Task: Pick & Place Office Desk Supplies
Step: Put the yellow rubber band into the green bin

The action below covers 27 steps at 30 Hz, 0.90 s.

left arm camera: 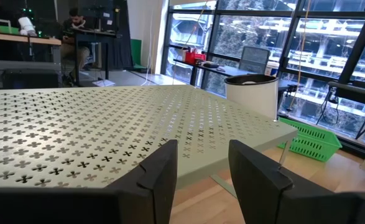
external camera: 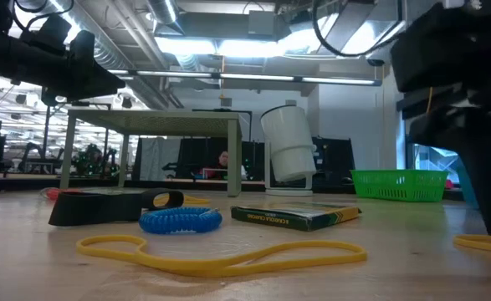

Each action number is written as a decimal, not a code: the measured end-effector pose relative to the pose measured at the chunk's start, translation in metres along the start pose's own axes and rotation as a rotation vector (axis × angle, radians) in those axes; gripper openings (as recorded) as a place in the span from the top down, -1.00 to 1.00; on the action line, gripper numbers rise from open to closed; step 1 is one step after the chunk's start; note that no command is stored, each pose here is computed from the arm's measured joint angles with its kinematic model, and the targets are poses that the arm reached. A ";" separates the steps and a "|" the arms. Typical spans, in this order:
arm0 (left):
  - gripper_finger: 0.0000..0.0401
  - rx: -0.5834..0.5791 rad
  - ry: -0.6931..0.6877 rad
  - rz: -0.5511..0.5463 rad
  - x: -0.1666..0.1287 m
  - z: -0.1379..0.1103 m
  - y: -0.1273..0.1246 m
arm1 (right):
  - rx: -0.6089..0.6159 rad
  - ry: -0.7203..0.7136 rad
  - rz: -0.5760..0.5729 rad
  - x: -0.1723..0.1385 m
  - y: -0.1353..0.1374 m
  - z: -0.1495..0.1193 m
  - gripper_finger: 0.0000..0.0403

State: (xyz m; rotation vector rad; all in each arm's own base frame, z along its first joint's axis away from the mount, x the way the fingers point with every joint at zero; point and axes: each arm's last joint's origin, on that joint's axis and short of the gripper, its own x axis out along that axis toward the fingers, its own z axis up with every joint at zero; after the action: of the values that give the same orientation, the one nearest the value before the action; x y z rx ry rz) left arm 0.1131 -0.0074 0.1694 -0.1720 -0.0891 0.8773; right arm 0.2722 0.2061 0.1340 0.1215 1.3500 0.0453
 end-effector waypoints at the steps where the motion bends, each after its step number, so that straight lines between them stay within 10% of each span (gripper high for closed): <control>1: 0.31 0.000 0.000 0.000 0.000 0.000 0.000 | -0.005 0.004 -0.008 0.002 0.001 -0.001 0.02; 14: 0.31 0.000 0.000 0.000 0.000 0.000 0.000 | -0.048 -0.037 -0.106 0.010 0.004 -0.006 0.15; 27: 0.31 0.000 0.000 0.000 0.000 0.000 0.000 | -0.035 -0.031 -0.096 0.011 0.004 -0.006 0.91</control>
State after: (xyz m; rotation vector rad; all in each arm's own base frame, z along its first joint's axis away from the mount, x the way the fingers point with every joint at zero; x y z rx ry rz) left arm 0.1131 -0.0074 0.1694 -0.1720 -0.0891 0.8772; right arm 0.2693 0.2113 0.1230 0.0277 1.3218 -0.0142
